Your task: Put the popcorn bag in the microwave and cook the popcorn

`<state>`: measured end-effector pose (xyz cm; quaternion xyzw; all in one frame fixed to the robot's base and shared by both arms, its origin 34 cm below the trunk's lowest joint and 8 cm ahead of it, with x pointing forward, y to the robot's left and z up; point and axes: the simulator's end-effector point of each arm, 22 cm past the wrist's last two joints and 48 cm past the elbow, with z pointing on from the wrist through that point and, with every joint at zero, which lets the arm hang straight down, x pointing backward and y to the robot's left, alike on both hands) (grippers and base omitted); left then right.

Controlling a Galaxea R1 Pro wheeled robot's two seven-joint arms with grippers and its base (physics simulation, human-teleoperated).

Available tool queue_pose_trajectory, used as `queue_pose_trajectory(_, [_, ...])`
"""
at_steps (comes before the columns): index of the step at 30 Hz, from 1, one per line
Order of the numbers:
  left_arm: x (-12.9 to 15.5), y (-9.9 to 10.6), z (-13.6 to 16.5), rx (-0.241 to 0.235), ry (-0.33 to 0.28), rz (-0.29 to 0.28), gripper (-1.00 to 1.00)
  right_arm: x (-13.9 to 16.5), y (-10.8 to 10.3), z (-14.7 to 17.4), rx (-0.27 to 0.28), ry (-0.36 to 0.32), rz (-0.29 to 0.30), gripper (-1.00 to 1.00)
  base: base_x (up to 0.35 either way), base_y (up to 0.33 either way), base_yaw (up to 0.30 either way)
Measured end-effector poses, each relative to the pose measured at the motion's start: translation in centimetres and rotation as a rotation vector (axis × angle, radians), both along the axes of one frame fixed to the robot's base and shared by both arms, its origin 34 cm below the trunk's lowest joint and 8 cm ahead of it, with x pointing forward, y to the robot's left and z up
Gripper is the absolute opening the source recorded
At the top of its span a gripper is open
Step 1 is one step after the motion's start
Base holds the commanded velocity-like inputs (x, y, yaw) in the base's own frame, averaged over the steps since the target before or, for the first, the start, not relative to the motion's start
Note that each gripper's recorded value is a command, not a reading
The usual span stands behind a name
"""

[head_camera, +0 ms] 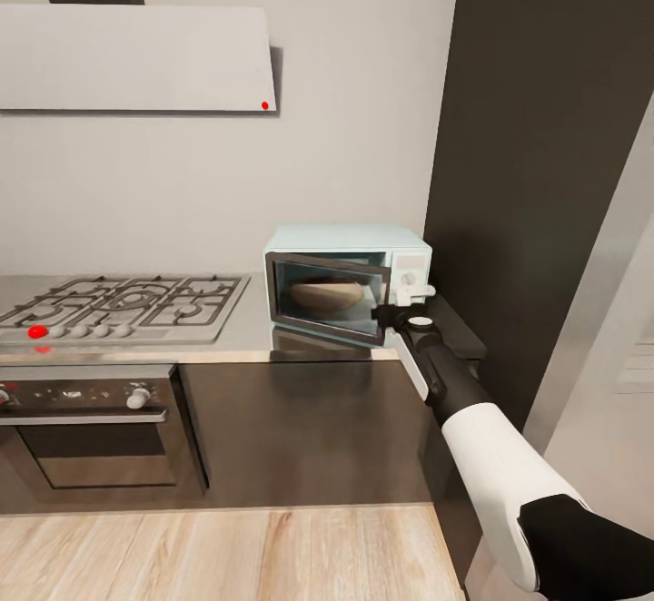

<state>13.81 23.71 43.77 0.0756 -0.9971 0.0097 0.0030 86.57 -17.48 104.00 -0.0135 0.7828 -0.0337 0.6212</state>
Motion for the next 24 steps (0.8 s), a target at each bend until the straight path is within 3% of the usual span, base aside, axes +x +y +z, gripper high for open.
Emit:
queue_pose_trajectory(5, [-0.1, 0.0, 0.0, 0.000, 0.003, 0.000, 1.00, -0.1, 0.1, -0.6, -0.003, 0.025, 0.010, 1.00, 0.000, 0.000, 0.000])
queue_pose_trajectory(11, [-0.1, 0.0, 0.0, 0.000, 0.004, -0.001, 1.00, -0.5, 1.9, -2.0, 0.010, 0.073, 0.145, 1.00, 0.000, 0.000, 0.000])
queue_pose_trajectory(19, [-0.1, 0.0, 0.0, 0.000, 0.004, -0.001, 1.00, -0.5, -4.1, -3.3, -0.025, 0.116, 0.212, 1.00, 0.000, 0.000, 0.000])
queue_pose_trajectory(24, [-0.1, 0.0, 0.0, 0.000, 0.004, 0.001, 1.00, -0.8, -7.4, -4.0, -0.046, 0.152, 0.197, 1.00, 0.000, 0.000, 0.000])
